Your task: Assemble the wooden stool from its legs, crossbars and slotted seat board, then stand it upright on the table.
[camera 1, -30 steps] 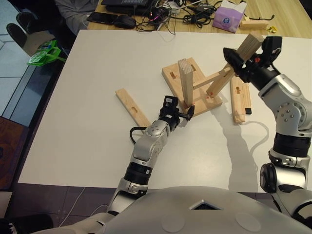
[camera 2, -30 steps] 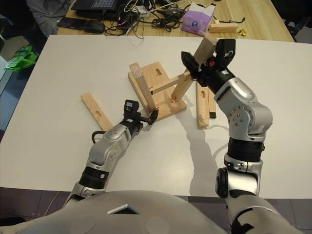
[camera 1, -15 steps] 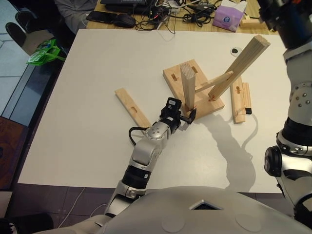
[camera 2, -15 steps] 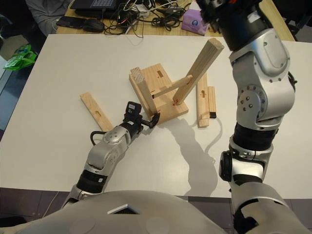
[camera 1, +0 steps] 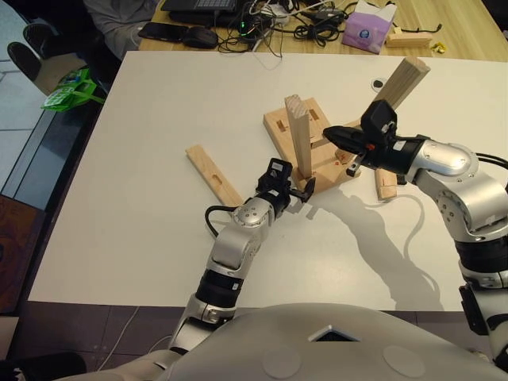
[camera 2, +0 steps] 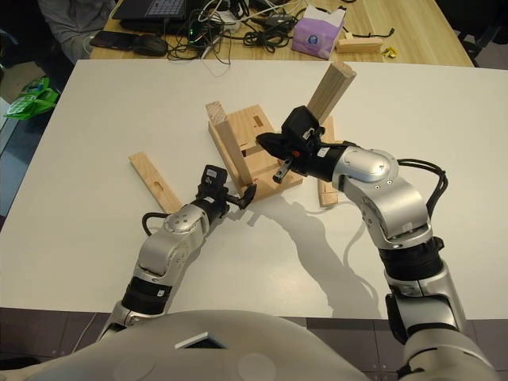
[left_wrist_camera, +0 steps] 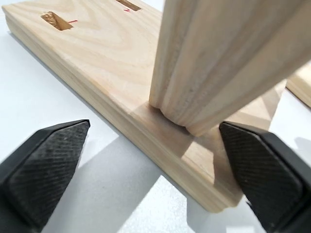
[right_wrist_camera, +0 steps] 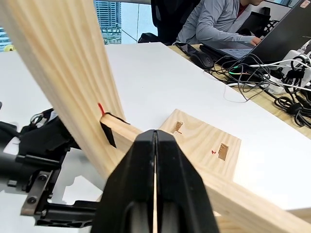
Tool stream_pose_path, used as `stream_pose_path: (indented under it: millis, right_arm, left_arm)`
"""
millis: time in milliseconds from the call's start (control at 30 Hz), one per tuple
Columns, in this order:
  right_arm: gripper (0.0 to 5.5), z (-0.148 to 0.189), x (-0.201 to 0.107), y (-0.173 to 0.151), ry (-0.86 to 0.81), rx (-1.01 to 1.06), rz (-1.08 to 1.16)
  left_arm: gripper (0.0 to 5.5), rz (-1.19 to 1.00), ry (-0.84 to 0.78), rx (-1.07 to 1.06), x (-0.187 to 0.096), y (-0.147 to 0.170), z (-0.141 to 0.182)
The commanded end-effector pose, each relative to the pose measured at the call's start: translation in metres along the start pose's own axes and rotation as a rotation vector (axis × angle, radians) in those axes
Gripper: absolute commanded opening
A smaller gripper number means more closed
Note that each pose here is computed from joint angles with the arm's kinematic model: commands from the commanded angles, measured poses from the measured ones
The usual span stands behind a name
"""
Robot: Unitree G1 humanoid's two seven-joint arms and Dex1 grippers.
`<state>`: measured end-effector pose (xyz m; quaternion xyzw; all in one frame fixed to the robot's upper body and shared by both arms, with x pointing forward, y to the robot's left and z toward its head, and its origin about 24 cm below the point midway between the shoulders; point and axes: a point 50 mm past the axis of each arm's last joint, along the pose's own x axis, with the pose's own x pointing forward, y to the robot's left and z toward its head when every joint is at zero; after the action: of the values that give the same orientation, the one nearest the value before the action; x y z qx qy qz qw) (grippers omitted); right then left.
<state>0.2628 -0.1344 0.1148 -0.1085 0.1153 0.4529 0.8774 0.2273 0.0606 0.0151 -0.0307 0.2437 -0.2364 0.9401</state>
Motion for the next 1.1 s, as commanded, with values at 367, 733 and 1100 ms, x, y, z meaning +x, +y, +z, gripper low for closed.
stream_pose_path:
  millis: [367, 733, 1100]
  right_arm:
    - [0.0, -0.008, -0.002, -0.01, -0.049, 0.045, -0.154]
    - [0.0, 0.023, -0.023, -0.023, -0.244, 0.031, -0.256]
    - [0.0, 0.05, -0.075, -0.033, -0.352, 0.102, -0.122]
  left_arm:
    - [5.36, 0.034, -0.211, -0.021, -0.014, 0.002, 0.026]
    - [5.36, -0.171, -0.263, -0.01, -0.039, -0.007, 0.018]
    - [5.36, -0.244, -0.227, 0.023, -0.003, -0.027, 0.03]
